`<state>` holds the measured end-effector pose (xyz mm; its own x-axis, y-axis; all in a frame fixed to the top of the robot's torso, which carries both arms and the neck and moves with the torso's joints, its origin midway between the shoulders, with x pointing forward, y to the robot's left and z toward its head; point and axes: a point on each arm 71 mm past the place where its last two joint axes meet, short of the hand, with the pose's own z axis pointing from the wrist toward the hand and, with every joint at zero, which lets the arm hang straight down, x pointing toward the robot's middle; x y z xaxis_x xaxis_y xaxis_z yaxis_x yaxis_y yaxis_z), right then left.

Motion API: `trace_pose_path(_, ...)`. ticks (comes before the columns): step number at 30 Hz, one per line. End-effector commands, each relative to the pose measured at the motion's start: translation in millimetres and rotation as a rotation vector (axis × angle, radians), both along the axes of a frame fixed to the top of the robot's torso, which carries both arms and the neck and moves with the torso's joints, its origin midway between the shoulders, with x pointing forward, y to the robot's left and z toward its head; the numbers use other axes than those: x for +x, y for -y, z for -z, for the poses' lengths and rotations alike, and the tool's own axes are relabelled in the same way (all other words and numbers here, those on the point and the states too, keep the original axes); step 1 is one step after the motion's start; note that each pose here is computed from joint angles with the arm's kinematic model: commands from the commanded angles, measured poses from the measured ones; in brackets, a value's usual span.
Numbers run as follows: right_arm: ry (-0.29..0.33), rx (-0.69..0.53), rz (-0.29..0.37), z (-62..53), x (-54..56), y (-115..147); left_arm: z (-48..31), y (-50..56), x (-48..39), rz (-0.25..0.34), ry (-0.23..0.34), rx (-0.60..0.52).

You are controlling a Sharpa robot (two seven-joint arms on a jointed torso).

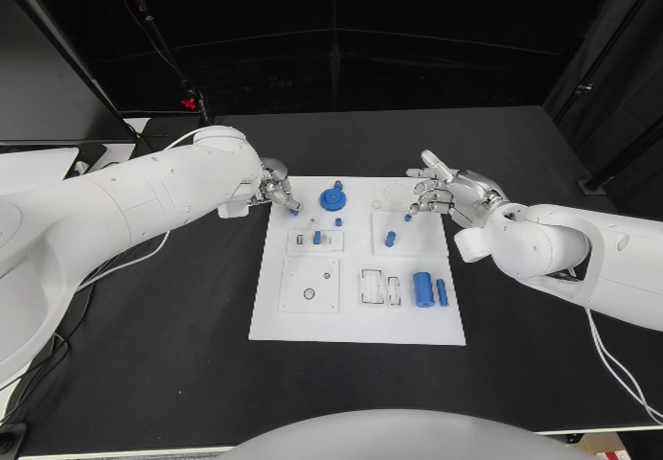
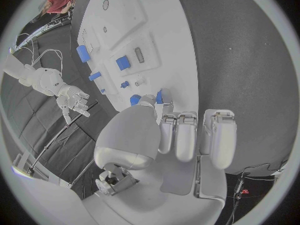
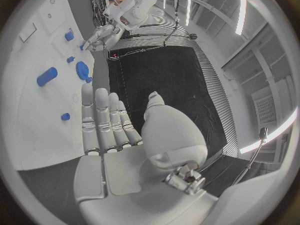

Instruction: Assemble the parts on the task board

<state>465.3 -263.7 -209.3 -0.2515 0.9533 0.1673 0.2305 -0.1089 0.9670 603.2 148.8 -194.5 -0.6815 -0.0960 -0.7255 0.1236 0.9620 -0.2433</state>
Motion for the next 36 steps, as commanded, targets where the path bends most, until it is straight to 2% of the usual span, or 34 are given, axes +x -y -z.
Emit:
trace_pose_path(1,0.004,0.006,-0.008,-1.2,0.0,-1,-0.8,0.9,-0.2,0.015,-0.004,-0.007)
trace_pose_path(9,0.002,0.004,-0.006,-1.2,-0.2,0,-0.9,1.0,-0.3,0.013,-0.007,-0.028)
trace_pose_path(22,0.001,0.002,-0.002,-1.1,-0.1,1,-2.8,0.1,0.7,0.015,0.023,-0.057)
trace_pose_path(30,0.001,0.0,0.002,-1.0,0.0,3,-7.7,-3.3,0.3,0.008,0.081,-0.119)
trace_pose_path(36,0.002,-0.002,0.007,-1.1,0.0,5,-13.0,-8.4,-3.2,-0.004,0.091,-0.166)
